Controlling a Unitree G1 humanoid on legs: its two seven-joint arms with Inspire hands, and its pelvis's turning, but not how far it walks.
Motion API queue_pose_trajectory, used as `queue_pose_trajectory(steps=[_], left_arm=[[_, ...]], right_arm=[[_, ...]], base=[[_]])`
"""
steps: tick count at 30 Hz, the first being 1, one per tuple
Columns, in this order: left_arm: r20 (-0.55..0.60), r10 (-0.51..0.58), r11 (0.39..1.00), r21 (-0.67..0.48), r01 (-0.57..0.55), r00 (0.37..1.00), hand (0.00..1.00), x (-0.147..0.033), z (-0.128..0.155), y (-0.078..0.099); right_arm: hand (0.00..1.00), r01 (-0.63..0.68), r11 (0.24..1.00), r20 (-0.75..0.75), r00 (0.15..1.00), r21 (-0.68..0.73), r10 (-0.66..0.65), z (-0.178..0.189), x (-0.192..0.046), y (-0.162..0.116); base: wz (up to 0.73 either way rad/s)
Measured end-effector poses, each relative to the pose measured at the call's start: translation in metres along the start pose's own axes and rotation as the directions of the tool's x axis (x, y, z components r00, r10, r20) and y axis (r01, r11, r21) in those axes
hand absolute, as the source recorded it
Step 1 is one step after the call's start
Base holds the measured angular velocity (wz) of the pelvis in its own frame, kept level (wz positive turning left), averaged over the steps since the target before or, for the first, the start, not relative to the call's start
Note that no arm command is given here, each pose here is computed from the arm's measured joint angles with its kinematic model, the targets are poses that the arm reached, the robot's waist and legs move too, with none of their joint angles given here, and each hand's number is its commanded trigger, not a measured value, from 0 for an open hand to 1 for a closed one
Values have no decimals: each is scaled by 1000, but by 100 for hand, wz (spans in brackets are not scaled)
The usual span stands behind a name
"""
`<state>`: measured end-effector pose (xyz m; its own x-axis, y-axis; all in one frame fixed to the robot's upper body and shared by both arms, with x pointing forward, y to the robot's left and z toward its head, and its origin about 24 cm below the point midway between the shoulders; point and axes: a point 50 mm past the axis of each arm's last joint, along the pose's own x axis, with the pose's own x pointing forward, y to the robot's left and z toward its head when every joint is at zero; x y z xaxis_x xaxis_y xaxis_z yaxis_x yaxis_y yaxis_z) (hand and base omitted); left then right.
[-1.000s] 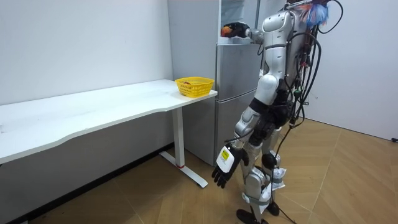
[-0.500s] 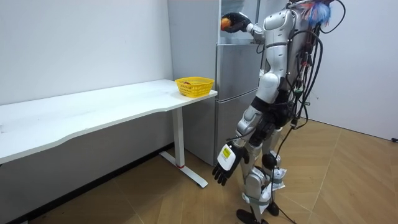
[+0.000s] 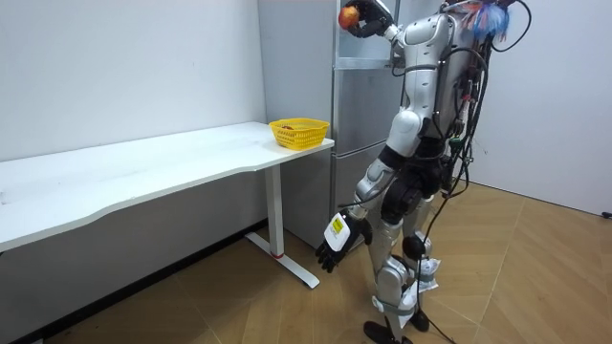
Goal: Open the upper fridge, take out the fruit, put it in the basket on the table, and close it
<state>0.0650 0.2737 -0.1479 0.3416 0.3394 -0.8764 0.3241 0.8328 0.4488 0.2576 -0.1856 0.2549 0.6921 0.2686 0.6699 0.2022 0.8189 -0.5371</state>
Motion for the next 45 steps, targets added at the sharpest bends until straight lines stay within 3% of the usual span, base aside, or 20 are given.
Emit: queue_pose_trajectory(steps=[8,19,34,39,45], left_arm=[[24,-35,999,3,35,999,0,2,8,2],[66,-82,993,89,76,994,0,3,24,-3],[22,-129,980,153,124,991,0,4,20,-8],[36,-123,982,149,117,992,0,5,27,-6],[41,-117,982,152,109,992,0,5,29,-7]], right_arm=[[100,-172,983,106,978,-62,178,22,-3,27],[100,-391,920,119,914,0,388,25,-7,68],[100,-508,844,-178,826,175,534,-42,-24,114],[100,-569,786,-294,729,243,618,-70,-44,138],[100,-587,763,-361,672,272,646,-85,-56,152]], base=[[-2],[2],[5],[7],[0]])
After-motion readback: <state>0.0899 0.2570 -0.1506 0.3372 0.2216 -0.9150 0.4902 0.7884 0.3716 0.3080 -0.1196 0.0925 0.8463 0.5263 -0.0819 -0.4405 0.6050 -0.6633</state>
